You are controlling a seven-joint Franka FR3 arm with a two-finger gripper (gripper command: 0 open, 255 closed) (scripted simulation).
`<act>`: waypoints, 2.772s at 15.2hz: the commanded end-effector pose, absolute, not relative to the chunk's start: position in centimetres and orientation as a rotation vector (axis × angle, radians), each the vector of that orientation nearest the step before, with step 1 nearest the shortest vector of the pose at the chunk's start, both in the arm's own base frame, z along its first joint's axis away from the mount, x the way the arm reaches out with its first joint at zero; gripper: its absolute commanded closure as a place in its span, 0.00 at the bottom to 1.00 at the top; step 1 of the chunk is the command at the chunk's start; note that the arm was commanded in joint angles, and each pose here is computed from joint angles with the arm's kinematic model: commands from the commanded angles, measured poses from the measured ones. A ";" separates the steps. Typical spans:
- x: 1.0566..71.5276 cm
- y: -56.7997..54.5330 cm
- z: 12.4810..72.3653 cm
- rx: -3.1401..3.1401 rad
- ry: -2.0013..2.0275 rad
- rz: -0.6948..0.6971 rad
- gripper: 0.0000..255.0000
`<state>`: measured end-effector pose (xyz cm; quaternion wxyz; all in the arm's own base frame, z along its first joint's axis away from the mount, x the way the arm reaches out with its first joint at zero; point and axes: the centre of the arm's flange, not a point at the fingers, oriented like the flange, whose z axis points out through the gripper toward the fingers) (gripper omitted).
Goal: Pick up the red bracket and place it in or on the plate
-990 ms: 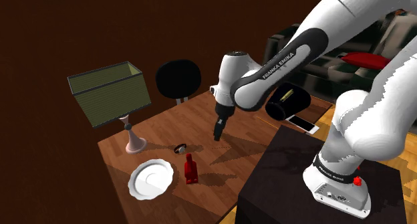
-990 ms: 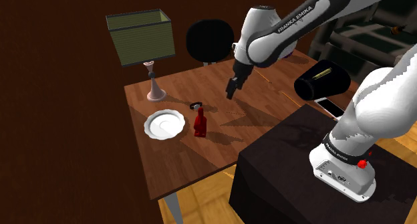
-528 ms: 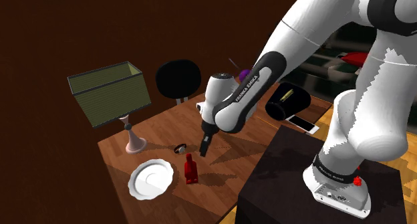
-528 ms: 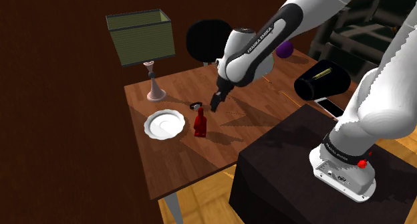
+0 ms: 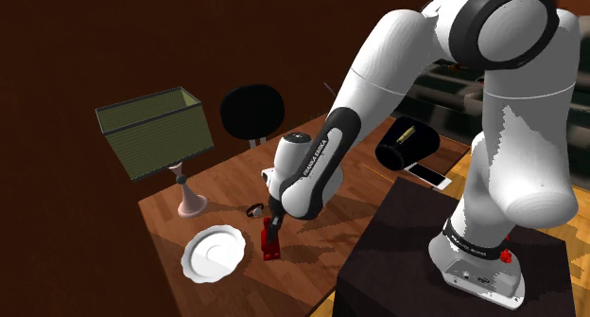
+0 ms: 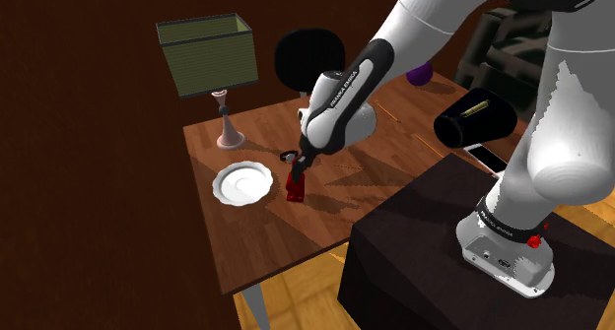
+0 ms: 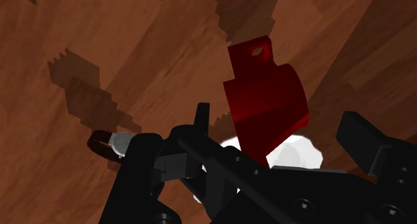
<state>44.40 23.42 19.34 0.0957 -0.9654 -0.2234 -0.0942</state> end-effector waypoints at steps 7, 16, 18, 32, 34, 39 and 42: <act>44.9 24.2 16.4 -2.860 -0.663 -0.281 0.00; 44.9 24.1 16.4 -2.860 -0.663 -0.281 1.00; 44.9 24.1 16.4 -2.860 -0.663 -0.281 1.00; 44.9 24.2 21.1 -2.860 -0.663 -0.281 1.00; 44.9 24.2 22.2 -2.860 -0.663 -0.281 1.00; 44.9 24.2 24.8 -2.860 -0.663 -0.281 1.00; 47.0 25.8 25.2 -2.860 -0.663 -0.281 1.00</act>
